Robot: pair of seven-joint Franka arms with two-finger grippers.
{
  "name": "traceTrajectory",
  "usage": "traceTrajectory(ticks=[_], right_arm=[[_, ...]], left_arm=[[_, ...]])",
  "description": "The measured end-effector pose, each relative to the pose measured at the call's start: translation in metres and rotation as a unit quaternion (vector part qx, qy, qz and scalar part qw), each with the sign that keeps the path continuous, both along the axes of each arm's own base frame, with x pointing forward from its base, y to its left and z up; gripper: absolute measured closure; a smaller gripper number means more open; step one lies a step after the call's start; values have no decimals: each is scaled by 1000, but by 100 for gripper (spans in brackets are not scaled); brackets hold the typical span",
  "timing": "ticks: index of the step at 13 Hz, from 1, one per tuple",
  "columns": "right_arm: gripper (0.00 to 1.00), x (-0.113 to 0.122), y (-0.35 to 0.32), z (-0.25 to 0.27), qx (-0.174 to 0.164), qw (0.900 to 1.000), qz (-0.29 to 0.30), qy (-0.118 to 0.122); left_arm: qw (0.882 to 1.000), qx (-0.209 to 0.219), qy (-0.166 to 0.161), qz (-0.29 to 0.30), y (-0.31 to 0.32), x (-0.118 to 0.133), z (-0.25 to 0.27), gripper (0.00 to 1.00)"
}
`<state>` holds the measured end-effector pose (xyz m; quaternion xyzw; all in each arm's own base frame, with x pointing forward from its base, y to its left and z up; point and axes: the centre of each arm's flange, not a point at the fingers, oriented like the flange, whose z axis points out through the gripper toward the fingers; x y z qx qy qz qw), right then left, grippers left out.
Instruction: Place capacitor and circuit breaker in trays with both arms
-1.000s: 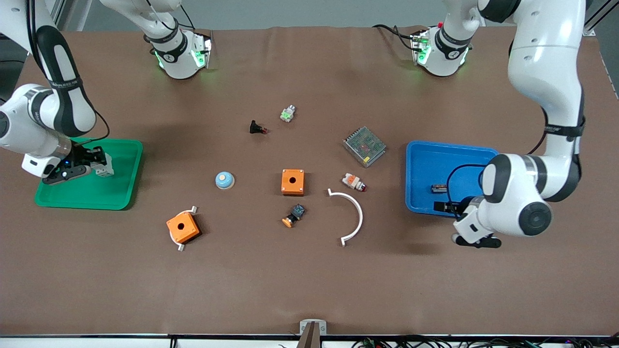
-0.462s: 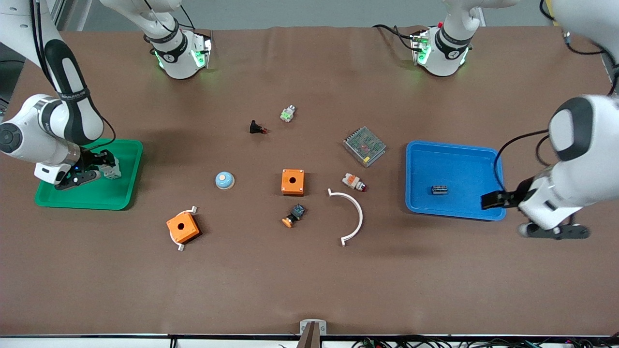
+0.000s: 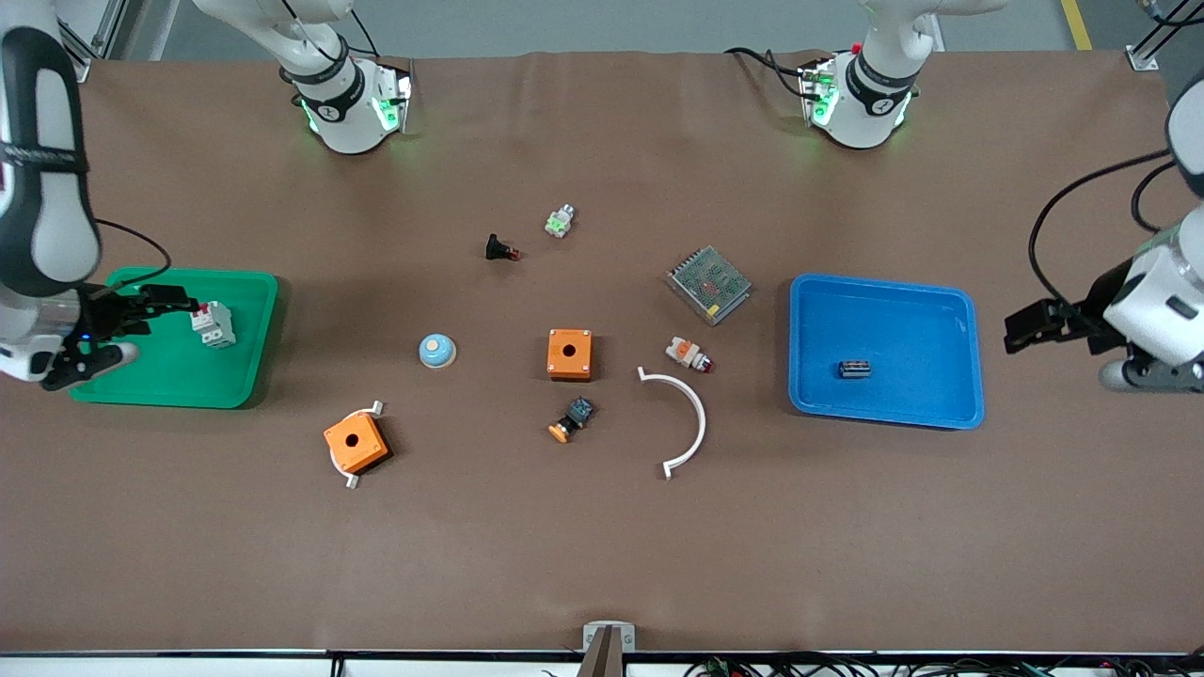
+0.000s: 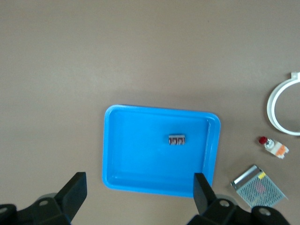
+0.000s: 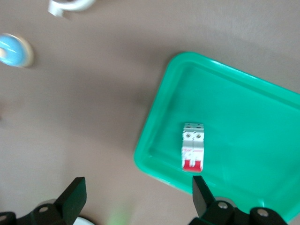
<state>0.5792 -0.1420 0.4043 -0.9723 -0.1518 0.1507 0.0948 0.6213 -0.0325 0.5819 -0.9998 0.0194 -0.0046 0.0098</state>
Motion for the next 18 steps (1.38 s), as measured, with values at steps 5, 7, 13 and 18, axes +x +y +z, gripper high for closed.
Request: traceTrajectory(ticks=[5, 7, 13, 18], right_arm=[[0, 11, 94, 133, -45, 996, -75, -13], [0, -1, 124, 173, -53, 992, -101, -47], [0, -23, 122, 192, -60, 978, -114, -166], [0, -24, 128, 187, -59, 977, -117, -169]], left_arm=[[1000, -1, -28, -6, 0, -41, 22, 0], [999, -2, -36, -10, 0, -47, 22, 0], [997, -1, -64, -38, 0, -43, 43, 0], [998, -1, -44, -41, -1, -51, 58, 0]])
